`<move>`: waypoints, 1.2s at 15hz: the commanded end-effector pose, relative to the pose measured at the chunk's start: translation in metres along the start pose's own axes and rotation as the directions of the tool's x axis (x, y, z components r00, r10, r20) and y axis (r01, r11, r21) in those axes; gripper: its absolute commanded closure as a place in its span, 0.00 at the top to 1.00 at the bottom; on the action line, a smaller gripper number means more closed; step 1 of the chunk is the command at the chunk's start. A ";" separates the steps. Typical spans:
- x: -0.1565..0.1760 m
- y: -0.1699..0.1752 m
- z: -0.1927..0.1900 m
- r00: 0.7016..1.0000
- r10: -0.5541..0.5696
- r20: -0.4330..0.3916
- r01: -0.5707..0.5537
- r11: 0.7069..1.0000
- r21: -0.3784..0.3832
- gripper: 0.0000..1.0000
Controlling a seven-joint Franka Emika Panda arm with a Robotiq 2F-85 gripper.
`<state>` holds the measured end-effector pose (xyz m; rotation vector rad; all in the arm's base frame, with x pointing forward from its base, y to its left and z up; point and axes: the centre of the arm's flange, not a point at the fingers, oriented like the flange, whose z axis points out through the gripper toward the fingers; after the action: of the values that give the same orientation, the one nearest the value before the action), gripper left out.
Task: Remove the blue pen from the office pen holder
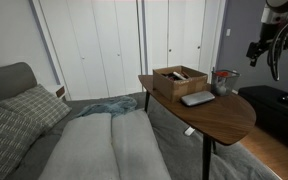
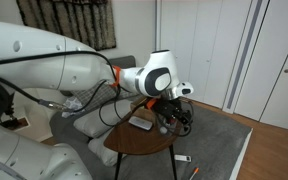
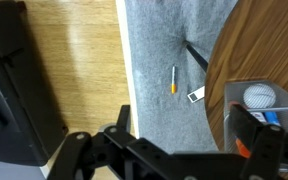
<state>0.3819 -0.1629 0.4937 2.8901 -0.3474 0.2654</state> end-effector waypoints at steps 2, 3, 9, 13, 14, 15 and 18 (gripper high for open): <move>0.002 0.006 0.007 1.000 0.009 0.001 -0.009 1.000 0.007 1.00; 0.003 0.005 0.008 1.000 0.007 0.001 -0.007 1.000 0.008 1.00; 0.020 -0.011 0.023 0.992 -0.084 -0.096 0.099 0.981 0.166 1.00; 0.030 -0.022 0.019 0.985 -0.118 -0.122 0.138 0.975 0.174 1.00; 0.032 -0.019 0.013 0.983 -0.123 -0.140 0.144 0.978 0.151 1.00; 0.038 -0.015 0.010 0.981 -0.124 -0.152 0.146 0.980 0.138 0.99; 0.057 -0.018 0.011 0.969 -0.157 -0.193 0.191 0.966 0.176 0.71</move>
<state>0.4203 -0.1556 0.4880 3.0062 -0.1037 0.4939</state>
